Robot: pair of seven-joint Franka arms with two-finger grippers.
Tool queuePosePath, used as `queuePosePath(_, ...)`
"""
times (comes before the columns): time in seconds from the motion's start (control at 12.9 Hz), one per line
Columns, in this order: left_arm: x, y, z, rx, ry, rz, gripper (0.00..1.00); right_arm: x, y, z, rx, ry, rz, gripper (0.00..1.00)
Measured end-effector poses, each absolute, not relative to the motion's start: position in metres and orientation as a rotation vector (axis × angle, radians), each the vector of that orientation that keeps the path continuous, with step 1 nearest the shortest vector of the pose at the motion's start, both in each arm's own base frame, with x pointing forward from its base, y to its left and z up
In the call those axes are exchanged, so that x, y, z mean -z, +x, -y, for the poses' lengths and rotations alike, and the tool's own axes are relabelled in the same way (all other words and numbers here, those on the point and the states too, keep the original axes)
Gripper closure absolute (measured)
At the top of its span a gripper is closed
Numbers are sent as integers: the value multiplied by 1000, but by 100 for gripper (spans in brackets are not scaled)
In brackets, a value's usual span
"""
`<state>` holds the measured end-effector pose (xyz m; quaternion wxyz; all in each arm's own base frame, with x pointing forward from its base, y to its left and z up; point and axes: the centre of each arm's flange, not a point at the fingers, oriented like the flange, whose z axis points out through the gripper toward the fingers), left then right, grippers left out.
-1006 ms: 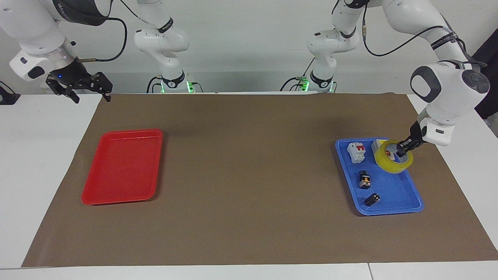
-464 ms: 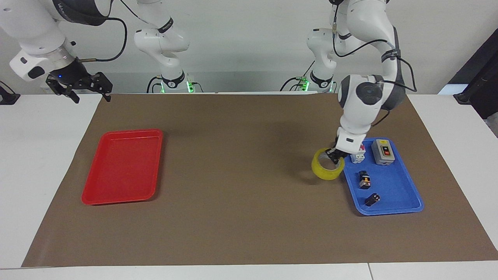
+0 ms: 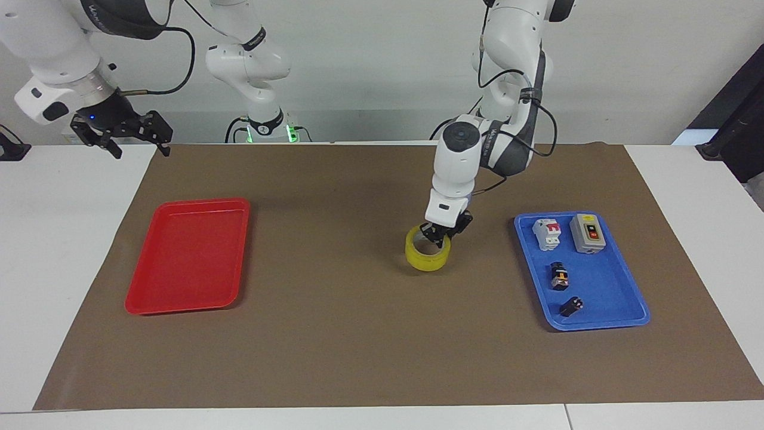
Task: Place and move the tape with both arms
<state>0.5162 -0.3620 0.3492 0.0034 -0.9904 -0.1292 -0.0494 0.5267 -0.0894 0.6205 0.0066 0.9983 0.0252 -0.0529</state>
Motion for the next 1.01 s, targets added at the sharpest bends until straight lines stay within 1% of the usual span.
queuePosePath(0.15, -337, 507, 398, 155, -3111, 360, 79, -621, 527, 89, 165, 3123, -79, 0)
queuePosePath(0.39, -322, 494, 431, 150, -3113, 285, 79, -621, 527, 89, 165, 3123, -79, 0)
queuePosePath(0.62, -317, 495, 441, 185, -3134, 263, 79, -621, 527, 89, 165, 3123, -79, 0)
queuePosePath(0.77, -316, 497, 440, 188, -3133, 258, 77, -621, 527, 89, 165, 3123, -79, 0)
queuePosePath(0.85, -320, 498, 438, 195, -3134, 264, 68, -620, 527, 89, 165, 3123, -80, 0)
queuePosePath(1.01, -349, 506, 421, 219, -3140, 297, 42, -619, 527, 87, 169, 3123, -87, 0)
